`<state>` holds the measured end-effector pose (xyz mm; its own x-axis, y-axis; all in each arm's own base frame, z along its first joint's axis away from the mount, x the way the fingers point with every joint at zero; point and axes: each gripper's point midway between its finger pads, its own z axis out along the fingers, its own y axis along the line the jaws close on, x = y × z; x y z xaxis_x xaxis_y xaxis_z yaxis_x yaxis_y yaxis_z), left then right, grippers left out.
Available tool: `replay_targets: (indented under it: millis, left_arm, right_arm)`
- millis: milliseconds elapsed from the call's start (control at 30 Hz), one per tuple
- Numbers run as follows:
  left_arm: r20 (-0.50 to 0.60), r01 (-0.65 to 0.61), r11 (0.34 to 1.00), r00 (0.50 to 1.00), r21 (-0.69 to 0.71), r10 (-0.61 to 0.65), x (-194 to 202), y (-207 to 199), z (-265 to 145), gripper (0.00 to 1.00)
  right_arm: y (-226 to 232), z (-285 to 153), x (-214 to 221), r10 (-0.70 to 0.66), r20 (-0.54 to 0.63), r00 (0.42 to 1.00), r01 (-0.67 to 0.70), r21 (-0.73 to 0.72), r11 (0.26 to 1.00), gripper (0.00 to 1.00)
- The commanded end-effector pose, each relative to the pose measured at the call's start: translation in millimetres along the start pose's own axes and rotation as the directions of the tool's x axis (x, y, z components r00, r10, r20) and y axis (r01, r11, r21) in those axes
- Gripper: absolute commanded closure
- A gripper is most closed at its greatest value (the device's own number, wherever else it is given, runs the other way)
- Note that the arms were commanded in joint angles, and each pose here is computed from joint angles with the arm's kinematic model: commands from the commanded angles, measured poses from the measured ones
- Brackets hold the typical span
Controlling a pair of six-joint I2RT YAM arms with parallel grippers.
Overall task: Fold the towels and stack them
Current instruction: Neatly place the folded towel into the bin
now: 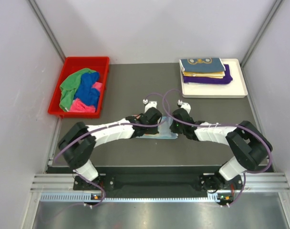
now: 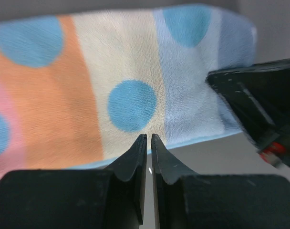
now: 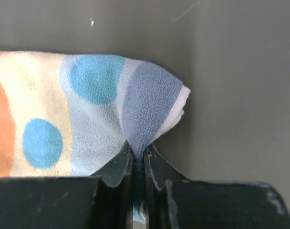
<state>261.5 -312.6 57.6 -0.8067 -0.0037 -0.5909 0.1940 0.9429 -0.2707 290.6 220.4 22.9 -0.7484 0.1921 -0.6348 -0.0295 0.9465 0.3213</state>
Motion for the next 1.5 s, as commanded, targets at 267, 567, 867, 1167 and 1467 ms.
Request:
replay_targets:
  millis: [267,567,867,1167,1467]
  left_arm:
    - [0.352,-0.002,0.998,0.936,0.056,-0.018,-118.4,-11.0,-132.9,0.84]
    - [0.349,-0.058,0.998,0.935,-0.026,0.064,-113.4,20.8,-159.9,0.82]
    - [0.419,-0.057,0.996,0.905,-0.064,0.079,-119.4,49.2,-187.0,0.80]
    - [0.482,-0.051,0.996,0.873,-0.078,0.082,-125.8,62.0,-205.0,0.79]
    - [0.535,-0.035,0.994,0.840,-0.108,0.087,-126.5,77.1,-214.3,0.78]
  right_arm:
    - [-15.6,4.0,-103.8,-0.400,0.010,0.917,0.367,0.378,0.850,1.00]
    - [-4.1,45.2,-221.5,-0.621,-0.052,0.782,0.536,0.565,0.628,1.00]
    - [14.8,79.7,-324.2,-0.720,-0.030,0.693,0.552,0.664,0.504,1.00]
    - [12.6,60.7,-382.9,-0.785,0.020,0.619,0.484,0.777,0.401,1.00]
    - [35.9,32.7,-416.4,-0.765,0.206,0.610,0.407,0.747,0.526,1.00]
